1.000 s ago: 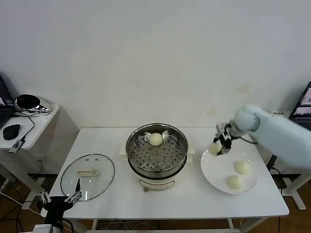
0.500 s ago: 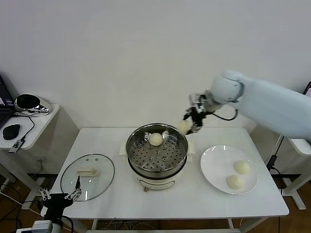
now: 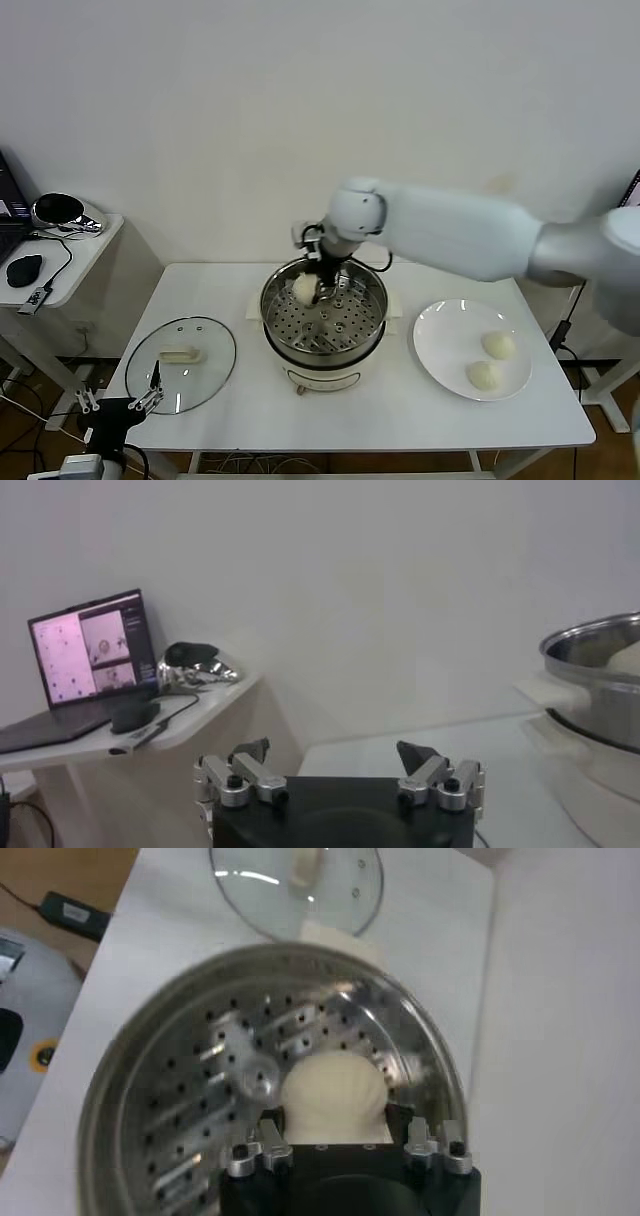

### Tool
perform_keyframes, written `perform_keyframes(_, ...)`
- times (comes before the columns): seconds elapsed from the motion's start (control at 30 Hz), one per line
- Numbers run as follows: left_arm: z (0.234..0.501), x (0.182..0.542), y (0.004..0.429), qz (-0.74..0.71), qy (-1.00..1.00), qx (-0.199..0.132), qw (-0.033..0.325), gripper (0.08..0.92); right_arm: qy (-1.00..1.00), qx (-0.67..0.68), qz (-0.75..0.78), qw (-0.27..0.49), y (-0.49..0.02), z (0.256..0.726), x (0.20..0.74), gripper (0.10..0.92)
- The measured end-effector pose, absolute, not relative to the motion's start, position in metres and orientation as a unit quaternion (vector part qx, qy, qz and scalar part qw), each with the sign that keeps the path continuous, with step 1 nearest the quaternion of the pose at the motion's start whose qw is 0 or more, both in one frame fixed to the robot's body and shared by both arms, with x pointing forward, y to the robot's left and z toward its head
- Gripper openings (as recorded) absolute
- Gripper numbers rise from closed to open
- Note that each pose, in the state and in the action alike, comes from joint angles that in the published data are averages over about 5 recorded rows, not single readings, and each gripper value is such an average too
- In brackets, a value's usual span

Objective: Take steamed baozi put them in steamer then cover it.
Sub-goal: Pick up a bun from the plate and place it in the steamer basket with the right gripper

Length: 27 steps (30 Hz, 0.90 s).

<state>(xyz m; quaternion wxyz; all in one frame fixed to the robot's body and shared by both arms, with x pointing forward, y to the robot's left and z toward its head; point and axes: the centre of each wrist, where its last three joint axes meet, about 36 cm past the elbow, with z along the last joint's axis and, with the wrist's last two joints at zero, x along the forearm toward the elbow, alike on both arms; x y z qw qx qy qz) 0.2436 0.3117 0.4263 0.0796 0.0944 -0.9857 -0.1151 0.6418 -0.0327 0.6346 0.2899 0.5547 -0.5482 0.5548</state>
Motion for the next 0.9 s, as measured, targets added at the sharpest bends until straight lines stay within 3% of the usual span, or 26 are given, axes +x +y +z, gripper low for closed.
perform_keyframes(0.47, 0.429, 0.245, 0.310, -0.111, -0.986, 0.096, 0.075, 0.823, -0.546, 0.544, 0.553, 0.318, 0.014, 0.580, 0.646, 0.619)
perform_keyframes(0.57, 0.429, 0.245, 0.310, -0.111, -0.986, 0.096, 0.074, 0.823, -0.549, 0.540, 0.552, 0.321, 0.016, 0.577, 0.647, 0.651)
perform_keyframes(0.73, 0.429, 0.245, 0.310, -0.112, -0.986, 0.096, 0.073, 0.823, -0.554, 0.538, 0.548, 0.322, 0.016, 0.583, 0.649, 0.779)
perform_keyframes(0.9, 0.433, 0.247, 0.311, -0.115, -0.987, 0.094, 0.069, 0.823, -0.555, 0.537, 0.550, 0.318, 0.000, 0.614, 0.652, 0.821)
